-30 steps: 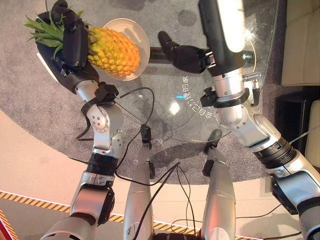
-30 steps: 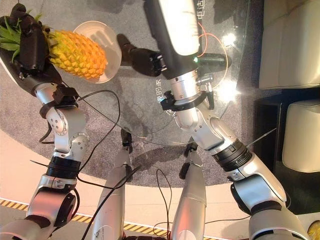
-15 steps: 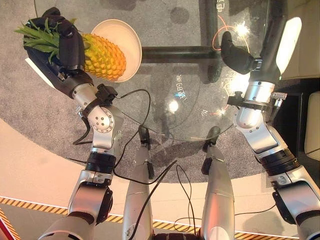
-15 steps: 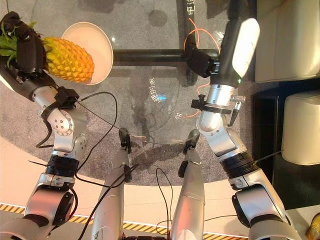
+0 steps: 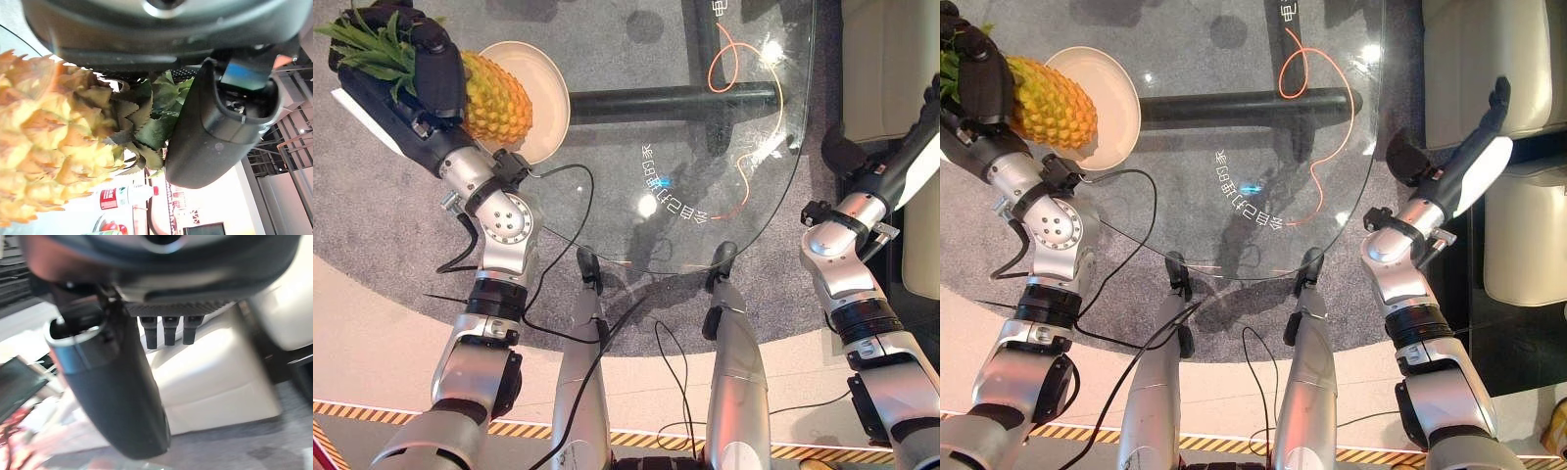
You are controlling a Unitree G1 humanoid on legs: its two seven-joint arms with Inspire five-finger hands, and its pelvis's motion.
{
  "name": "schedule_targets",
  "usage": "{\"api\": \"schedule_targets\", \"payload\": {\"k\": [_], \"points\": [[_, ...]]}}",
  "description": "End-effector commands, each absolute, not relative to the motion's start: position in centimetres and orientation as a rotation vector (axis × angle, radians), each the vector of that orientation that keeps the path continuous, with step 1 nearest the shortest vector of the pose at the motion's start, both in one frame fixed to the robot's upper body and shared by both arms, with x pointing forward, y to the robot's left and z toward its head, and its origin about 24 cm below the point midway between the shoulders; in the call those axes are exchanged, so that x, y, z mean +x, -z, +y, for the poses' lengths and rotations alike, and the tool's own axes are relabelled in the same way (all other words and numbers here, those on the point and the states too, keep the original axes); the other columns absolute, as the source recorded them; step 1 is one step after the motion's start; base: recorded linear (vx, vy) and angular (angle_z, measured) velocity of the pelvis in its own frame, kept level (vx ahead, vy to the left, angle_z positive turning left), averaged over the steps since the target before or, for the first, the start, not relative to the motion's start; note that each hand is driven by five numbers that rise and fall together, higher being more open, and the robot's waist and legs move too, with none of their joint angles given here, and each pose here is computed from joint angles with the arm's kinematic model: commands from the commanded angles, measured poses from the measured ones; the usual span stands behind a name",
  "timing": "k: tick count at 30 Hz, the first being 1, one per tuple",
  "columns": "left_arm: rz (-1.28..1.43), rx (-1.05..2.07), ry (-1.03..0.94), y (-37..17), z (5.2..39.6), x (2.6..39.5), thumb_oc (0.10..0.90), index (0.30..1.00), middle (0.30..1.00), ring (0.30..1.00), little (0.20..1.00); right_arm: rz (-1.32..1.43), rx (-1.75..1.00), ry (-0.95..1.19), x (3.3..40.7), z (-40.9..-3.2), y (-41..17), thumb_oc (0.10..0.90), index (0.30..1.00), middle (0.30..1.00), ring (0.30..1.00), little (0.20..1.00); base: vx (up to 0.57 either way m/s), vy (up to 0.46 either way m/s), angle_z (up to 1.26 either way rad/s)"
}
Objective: Pick up the fruit to the plate
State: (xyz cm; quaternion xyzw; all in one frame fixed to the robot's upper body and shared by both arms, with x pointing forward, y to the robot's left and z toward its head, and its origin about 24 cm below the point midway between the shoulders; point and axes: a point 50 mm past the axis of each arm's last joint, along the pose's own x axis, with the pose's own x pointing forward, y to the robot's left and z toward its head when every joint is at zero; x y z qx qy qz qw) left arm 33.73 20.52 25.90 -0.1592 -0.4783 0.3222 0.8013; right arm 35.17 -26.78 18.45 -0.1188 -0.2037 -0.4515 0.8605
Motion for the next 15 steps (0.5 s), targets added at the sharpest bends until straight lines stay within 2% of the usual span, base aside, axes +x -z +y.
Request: {"api": "schedule_targets", "payload": {"k": [1, 6, 15], "points": [[-1.416, -0.309, -0.656, -32.7, 21.7, 30.8, 0.1, 0.3, 0.3, 0.3, 0.2, -0.541, -0.117, 1.028, 35.0, -28.1, -21.8, 0.8, 0.9, 0.9, 0.9, 0.9, 0.0, 0.0, 0.0], [-1.401, -0.284, -0.683, -33.5, 22.1, 31.3, 0.1, 0.3, 0.3, 0.3, 0.2, -0.327, -0.13, 1.055, 35.6, -30.1, -18.6, 0.8, 0.9, 0.9, 0.9, 0.9, 0.0, 0.0, -0.02], [-1.369, -0.263, -0.702, -35.0, 22.4, 32.1, 0.1, 0.3, 0.3, 0.3, 0.2, 0.012, -0.13, 0.955, 35.7, -32.7, -13.3, 0.8, 0.9, 0.9, 0.9, 0.9, 0.0, -0.003, 0.0]]}}
